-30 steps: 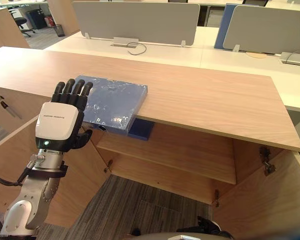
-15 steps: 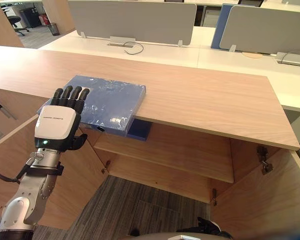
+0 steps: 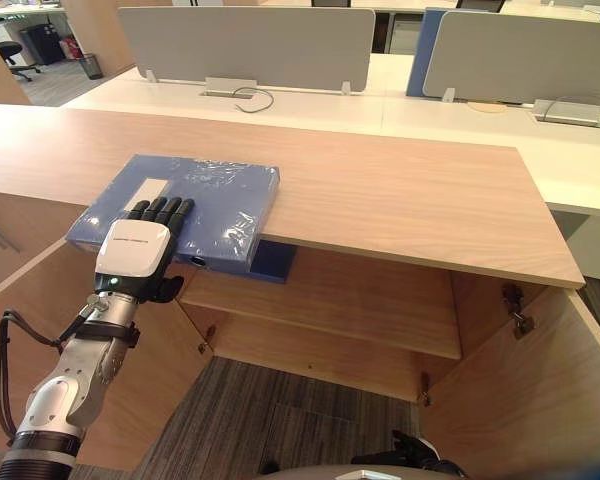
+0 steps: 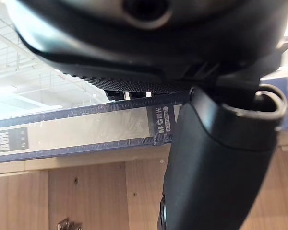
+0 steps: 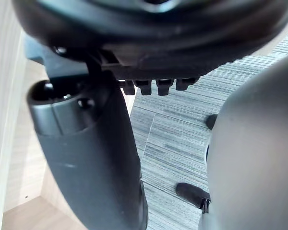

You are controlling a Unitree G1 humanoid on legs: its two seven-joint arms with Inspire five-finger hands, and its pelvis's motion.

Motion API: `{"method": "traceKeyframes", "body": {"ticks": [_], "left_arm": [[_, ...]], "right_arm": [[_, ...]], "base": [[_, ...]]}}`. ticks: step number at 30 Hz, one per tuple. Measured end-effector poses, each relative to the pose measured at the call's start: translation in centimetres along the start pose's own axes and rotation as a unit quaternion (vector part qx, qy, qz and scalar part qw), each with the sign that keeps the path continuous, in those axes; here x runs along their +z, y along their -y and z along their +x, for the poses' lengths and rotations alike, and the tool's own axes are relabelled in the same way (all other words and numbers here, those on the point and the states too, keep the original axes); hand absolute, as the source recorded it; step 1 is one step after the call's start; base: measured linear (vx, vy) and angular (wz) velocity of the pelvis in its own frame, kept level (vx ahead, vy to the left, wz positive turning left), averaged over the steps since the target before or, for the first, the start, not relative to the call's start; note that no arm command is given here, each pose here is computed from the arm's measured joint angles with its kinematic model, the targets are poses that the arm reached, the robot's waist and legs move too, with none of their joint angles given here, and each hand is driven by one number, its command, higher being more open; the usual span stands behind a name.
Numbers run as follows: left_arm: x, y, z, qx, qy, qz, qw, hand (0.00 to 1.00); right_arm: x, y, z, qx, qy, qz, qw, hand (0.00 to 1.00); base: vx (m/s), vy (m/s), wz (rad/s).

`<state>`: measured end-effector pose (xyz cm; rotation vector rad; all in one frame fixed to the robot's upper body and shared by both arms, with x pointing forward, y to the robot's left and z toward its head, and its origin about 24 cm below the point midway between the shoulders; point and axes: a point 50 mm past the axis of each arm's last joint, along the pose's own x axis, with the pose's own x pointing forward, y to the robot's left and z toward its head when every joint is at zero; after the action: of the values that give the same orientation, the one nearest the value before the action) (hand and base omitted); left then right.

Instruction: Walk over to the cabinet, pick up the folder, carry it to the office cabinet, place the folder inside the office cabinet, then close the office cabinet door

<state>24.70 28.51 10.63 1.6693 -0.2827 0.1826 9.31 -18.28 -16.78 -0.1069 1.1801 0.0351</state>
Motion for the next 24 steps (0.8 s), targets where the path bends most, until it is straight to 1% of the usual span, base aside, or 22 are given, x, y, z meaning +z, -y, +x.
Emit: {"method": "traceKeyframes", "body": {"ticks": [5, 7, 11, 15, 17, 20, 22, 24], "left_arm": [[0.2, -1.0, 1.2, 0.031, 0.015, 0.016, 0.999, 0.00], [0.3, -1.9, 2.1, 0.060, 0.018, 0.018, 0.998, 0.00], [0.8, -2.1, 2.8, 0.063, 0.038, 0.029, 0.997, 0.00], [1.1, -2.8, 3.5, 0.082, 0.047, 0.037, 0.995, 0.00], [1.3, -2.9, 3.5, 0.083, 0.049, 0.036, 0.995, 0.00], [2.6, -3.5, 2.9, 0.096, 0.057, 0.013, 0.994, 0.00], [4.3, -4.1, 1.6, 0.108, 0.074, -0.019, 0.991, 0.00], [7.1, -4.9, -0.5, 0.126, 0.100, -0.087, 0.983, 0.00]], "right_arm": [[0.0, 0.0, 0.0, 0.000, 0.000, 0.000, 1.000, 1.00], [-0.1, 0.0, 0.0, 0.000, -0.001, 0.000, 1.000, 1.00], [-0.1, 0.0, 0.0, 0.000, -0.001, 0.000, 1.000, 1.00], [-0.1, 0.1, 0.0, -0.001, -0.001, 0.000, 1.000, 1.00], [0.0, 0.0, 0.0, -0.001, 0.000, 0.000, 1.000, 1.00], [0.0, 0.0, 0.0, -0.001, 0.000, 0.001, 1.000, 1.00], [0.0, 0.1, 0.0, -0.001, -0.001, 0.002, 1.000, 1.00], [-0.1, 0.0, 0.0, -0.001, -0.002, 0.005, 1.000, 1.00]], "base": [[-0.02, 0.020, -0.08], [-0.01, 0.008, -0.02], [-0.03, 0.017, -0.06], [0.00, 0.006, -0.01], [0.00, 0.000, 0.00], [0.02, 0.006, 0.00], [0.04, 0.013, 0.00], [0.05, 0.016, 0.00]]}}
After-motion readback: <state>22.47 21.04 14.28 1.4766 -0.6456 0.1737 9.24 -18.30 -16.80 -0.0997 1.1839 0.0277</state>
